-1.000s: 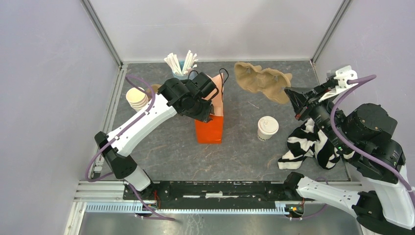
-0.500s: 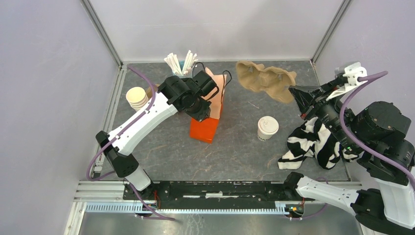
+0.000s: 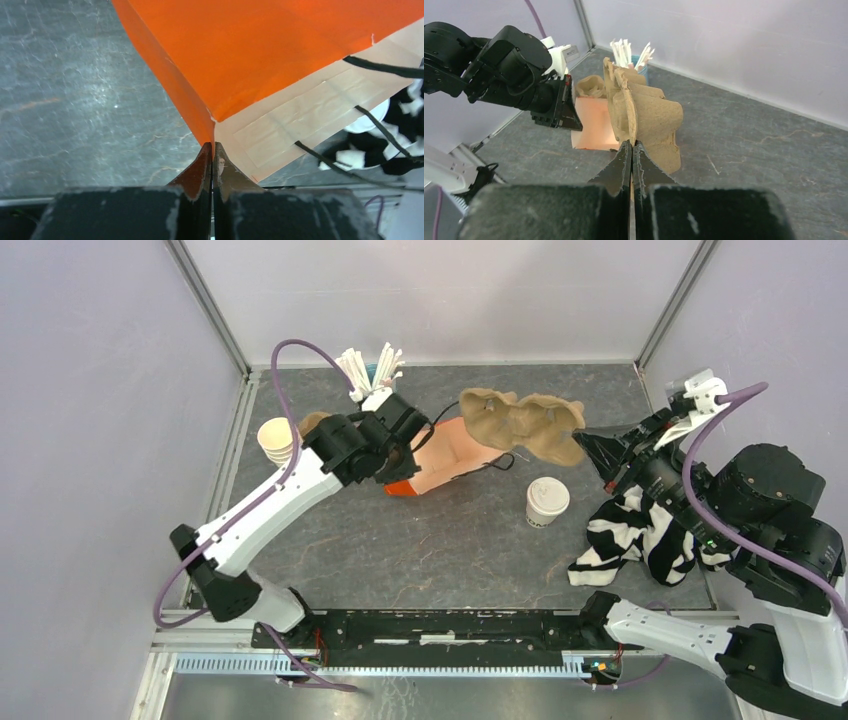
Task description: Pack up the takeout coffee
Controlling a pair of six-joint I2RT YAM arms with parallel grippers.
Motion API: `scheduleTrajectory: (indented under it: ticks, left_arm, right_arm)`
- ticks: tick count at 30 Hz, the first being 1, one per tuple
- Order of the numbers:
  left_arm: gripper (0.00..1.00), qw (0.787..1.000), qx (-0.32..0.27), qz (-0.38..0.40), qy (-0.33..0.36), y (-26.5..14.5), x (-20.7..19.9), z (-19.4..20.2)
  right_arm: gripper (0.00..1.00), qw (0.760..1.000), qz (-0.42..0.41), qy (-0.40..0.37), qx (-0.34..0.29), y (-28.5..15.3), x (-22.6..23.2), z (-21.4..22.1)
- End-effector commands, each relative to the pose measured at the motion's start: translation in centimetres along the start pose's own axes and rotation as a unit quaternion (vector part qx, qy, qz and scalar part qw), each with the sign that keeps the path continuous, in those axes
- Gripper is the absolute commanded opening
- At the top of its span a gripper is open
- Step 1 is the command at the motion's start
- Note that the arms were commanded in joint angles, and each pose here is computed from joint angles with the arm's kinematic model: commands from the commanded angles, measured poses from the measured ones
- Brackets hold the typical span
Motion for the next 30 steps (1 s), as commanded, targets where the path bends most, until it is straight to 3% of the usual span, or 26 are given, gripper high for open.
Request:
scheduleTrajectory:
  ticks: [1,11,20,30]
  left_arm:
    - [0.02,0.991,-0.074,0.079,0.080,-1.5,-0.2,-1.7]
    - [0.02,0.984,-0.065,0.143,0.087,-1.1,0.2,1.0]
    - [0.02,0.987,-0.037,0.138,0.069,-0.6,1.0,2.7]
    - [0.02,0.992,-0.017,0.115,0.050,-0.1,2.2,3.9]
  right_arm:
    - [0.00,0.998,-0.056,0.026,0.021,-1.0,1.9,0.6]
    - [0.00,0.982,-0.142,0.035,0.121,0.2,5.3,5.5]
    - [0.00,0.979,-0.120,0.001,0.164,2.0,4.5,8.8]
    - [0.00,0.982,-0.108,-0.017,0.153,4.3,5.1,6.0]
Point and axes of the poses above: each gripper's point midway between its finger pads, its own y axis out along the fingers, its own x axis along the line the jaws close on, z = x × y, the point moved 1 cm from there along -y, back along the fingers, and after that the axes turned 6 degrees about y, right-handed, at the moved point
